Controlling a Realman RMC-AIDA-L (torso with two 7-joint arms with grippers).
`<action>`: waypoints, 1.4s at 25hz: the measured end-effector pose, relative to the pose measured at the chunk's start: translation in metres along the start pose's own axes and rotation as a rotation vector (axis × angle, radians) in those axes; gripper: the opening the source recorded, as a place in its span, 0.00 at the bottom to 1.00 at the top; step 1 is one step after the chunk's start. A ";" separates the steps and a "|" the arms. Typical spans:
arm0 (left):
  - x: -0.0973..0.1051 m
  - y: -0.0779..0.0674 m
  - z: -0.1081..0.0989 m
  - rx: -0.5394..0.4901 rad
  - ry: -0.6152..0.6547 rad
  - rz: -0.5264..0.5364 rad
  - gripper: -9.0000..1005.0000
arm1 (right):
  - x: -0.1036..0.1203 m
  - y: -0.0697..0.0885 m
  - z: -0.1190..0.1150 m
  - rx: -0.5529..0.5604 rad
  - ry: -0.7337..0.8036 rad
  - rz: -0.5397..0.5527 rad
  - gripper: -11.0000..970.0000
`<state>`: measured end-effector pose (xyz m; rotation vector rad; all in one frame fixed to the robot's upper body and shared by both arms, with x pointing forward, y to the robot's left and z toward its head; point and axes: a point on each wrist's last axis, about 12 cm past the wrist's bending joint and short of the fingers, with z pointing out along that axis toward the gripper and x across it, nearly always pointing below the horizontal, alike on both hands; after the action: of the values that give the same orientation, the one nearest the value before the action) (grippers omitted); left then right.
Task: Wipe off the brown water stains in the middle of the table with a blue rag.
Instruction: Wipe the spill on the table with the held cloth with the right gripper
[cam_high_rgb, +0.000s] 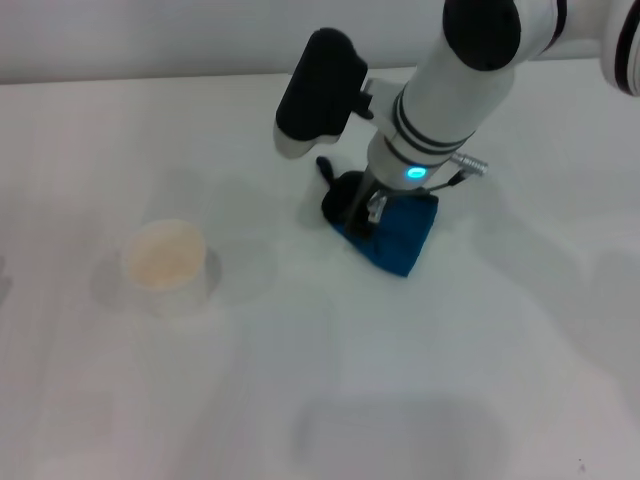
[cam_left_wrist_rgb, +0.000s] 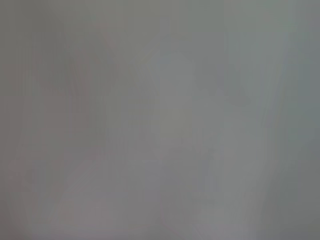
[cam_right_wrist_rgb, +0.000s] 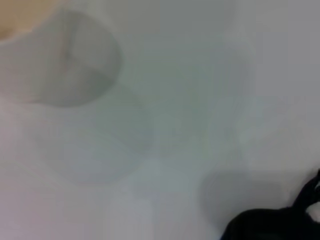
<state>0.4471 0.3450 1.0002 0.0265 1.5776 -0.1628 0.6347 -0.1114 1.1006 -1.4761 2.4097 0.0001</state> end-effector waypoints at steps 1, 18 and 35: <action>0.000 0.000 0.000 0.000 0.000 0.000 0.87 | 0.000 -0.003 0.000 0.009 -0.001 0.005 0.08; 0.000 0.001 0.002 -0.003 0.006 0.004 0.87 | 0.034 -0.053 -0.006 0.145 0.070 0.149 0.08; 0.000 0.003 0.002 -0.006 0.006 0.007 0.87 | 0.066 -0.047 -0.008 0.109 0.145 0.163 0.07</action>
<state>0.4491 0.3475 1.0005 0.0272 1.5840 -0.1527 0.6460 -0.1923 1.0988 -1.2692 2.5936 -0.2049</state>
